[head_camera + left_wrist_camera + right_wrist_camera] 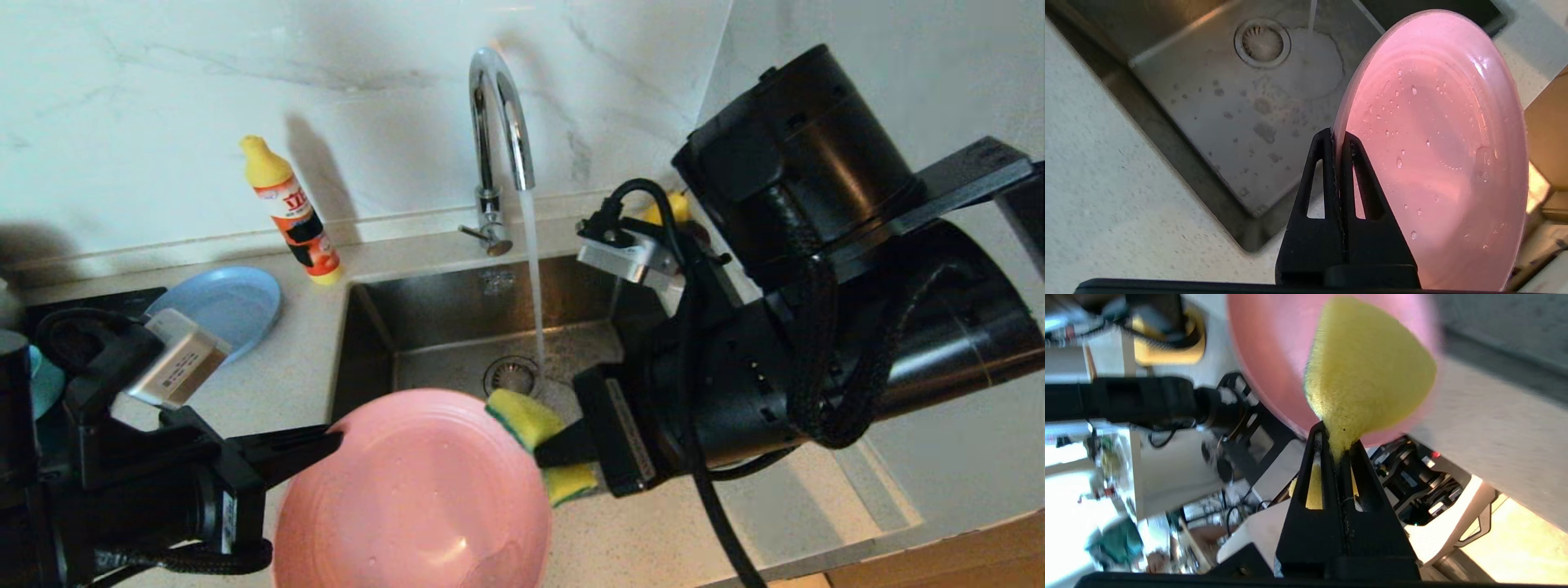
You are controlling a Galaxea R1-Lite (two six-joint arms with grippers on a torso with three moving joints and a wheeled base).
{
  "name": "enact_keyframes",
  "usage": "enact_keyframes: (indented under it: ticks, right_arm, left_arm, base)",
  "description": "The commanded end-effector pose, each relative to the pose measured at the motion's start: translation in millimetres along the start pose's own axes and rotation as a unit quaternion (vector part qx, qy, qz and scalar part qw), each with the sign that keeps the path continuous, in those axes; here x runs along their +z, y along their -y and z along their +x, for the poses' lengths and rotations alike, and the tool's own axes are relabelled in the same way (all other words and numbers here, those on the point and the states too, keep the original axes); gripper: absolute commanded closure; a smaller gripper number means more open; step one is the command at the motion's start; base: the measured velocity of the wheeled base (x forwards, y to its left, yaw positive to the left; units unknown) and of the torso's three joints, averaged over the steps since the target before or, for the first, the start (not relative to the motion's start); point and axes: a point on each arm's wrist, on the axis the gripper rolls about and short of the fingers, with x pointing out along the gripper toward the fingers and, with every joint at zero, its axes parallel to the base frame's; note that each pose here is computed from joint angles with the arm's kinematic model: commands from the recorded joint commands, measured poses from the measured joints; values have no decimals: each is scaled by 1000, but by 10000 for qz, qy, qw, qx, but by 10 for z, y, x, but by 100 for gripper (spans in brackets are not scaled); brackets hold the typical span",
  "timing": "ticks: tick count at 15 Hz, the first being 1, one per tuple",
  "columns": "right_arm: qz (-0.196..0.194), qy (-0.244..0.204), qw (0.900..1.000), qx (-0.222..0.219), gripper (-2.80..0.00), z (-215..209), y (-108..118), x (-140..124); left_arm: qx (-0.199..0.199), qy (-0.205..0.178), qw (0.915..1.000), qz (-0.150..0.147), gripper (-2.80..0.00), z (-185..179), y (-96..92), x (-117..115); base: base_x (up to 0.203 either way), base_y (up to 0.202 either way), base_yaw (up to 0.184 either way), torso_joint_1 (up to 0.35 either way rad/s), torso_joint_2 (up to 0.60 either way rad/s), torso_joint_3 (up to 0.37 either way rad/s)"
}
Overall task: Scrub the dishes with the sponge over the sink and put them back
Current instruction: Wipe the plate
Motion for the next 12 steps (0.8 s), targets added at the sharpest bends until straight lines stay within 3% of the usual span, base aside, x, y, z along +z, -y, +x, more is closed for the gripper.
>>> enact_keyframes:
  ticks: [1,7,12]
  right_arm:
    - [-53,-306,9995,10,0,252,-56,-41]
    - [0,-465,9989,-55,0,568,-34,21]
    - [-16,-579,9983,-28,0,741,-65,26]
  left_arm:
    - [5,79,9999,82,0,72,-14,35]
    - [-4,630,9970,456,0,242,-18,132]
    - [-53,700,9953,664,0,299,0,145]
  base:
    - [0,0,0,0,0,0]
    - [0,0,0,0,0,0]
    - [0,0,0,0,0,0]
